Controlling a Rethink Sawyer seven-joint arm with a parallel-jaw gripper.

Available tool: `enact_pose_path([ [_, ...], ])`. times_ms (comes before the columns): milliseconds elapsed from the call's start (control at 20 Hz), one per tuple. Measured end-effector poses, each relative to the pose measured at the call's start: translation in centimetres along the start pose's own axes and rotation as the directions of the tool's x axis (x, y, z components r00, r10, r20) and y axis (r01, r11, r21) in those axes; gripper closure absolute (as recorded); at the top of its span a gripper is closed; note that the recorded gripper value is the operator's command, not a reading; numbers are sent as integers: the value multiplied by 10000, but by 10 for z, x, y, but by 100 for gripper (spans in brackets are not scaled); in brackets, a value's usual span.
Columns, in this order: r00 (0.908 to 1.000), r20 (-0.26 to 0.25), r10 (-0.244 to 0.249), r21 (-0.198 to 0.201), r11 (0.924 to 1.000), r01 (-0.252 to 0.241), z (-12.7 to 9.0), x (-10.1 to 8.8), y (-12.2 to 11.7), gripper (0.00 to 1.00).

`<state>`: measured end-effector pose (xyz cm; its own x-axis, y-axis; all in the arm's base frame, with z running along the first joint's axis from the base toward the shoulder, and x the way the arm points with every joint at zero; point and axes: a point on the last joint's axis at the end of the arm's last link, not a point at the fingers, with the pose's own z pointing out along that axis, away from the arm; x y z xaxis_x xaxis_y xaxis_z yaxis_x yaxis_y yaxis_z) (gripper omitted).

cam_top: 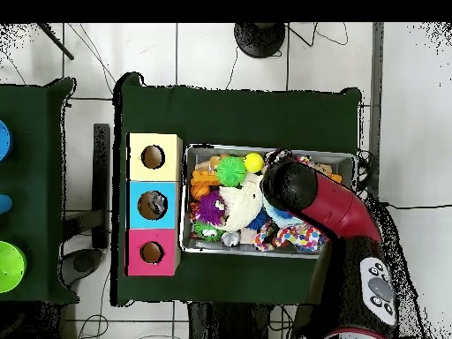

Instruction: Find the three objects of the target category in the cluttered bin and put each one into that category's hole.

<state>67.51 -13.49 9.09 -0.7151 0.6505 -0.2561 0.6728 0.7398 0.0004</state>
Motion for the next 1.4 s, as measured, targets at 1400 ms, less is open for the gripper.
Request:
enact_pose_path([
  [1400,9159,209,4008,184,9158,-4011,5,33,-16,0],
])
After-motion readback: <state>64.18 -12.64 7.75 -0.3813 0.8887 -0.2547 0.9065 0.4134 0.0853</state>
